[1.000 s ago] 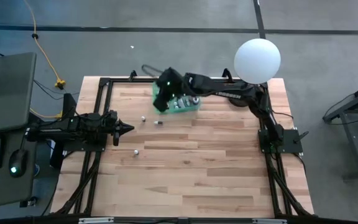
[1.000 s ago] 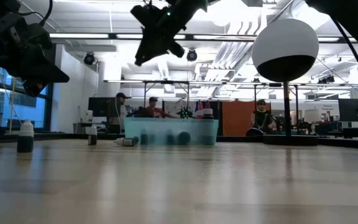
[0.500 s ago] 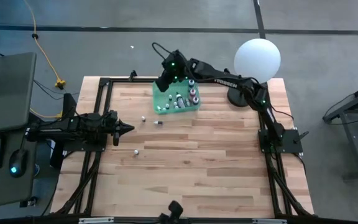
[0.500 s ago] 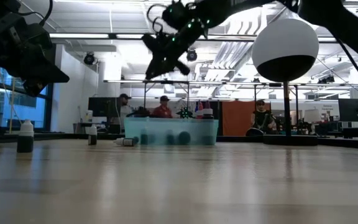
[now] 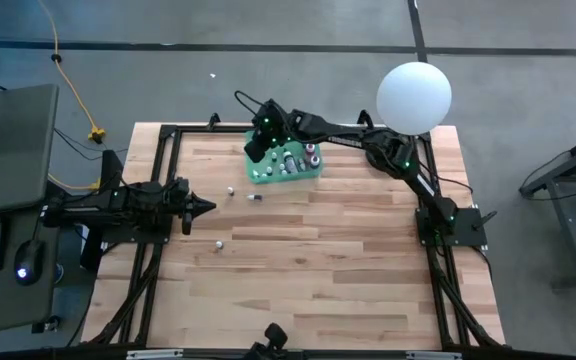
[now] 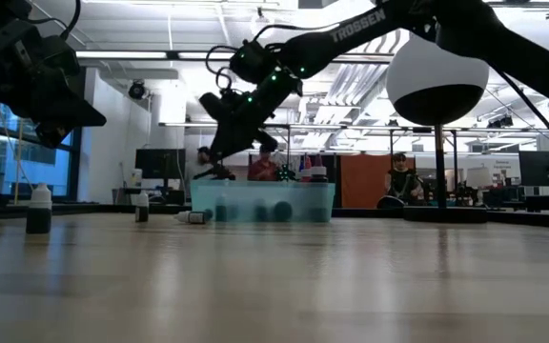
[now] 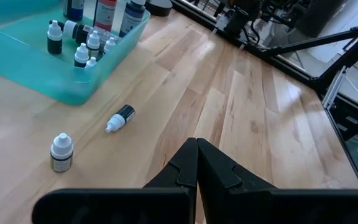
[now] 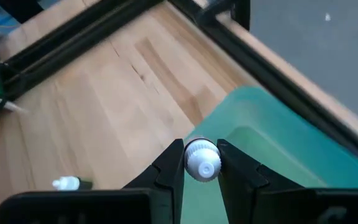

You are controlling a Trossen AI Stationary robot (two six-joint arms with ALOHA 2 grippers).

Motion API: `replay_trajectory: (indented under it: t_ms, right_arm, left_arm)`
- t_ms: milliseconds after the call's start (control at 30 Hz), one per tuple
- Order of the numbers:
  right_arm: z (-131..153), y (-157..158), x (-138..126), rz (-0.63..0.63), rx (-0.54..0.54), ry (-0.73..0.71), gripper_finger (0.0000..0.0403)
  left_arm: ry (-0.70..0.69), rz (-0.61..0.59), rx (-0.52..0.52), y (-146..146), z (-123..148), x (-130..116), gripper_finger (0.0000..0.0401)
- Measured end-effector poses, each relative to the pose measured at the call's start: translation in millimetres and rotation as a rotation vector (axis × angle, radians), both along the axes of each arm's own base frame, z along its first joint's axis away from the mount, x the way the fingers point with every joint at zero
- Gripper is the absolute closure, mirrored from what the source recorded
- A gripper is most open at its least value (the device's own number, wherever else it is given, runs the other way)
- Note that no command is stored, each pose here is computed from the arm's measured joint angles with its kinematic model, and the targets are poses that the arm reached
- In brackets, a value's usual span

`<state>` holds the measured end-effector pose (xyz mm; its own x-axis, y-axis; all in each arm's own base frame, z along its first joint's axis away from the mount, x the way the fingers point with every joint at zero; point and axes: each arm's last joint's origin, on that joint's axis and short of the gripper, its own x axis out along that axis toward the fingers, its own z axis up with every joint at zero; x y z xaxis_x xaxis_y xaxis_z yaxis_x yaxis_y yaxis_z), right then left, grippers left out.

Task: Pick & Place food coloring
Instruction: Put the small red food coloring into the bin

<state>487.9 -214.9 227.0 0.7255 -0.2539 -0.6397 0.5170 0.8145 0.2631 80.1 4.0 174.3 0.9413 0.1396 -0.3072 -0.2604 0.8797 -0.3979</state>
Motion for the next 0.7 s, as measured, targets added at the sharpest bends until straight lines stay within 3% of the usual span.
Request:
replay_trajectory:
  t_ms: [400,567,700]
  right_arm:
    - [-22,4,3,-0.072,0.077,0.065,0.033]
    - [-23,8,2,-0.103,0.051,0.1,0.033]
    - [-25,9,1,-0.154,0.106,0.103,0.033]
  left_arm:
    - [0.0,0.0,0.0,0,0,0,0.0401]
    - [0.0,0.0,0.0,0,0,0,0.0401]
    - [0.0,0.0,0.0,0,0,0,0.0401]
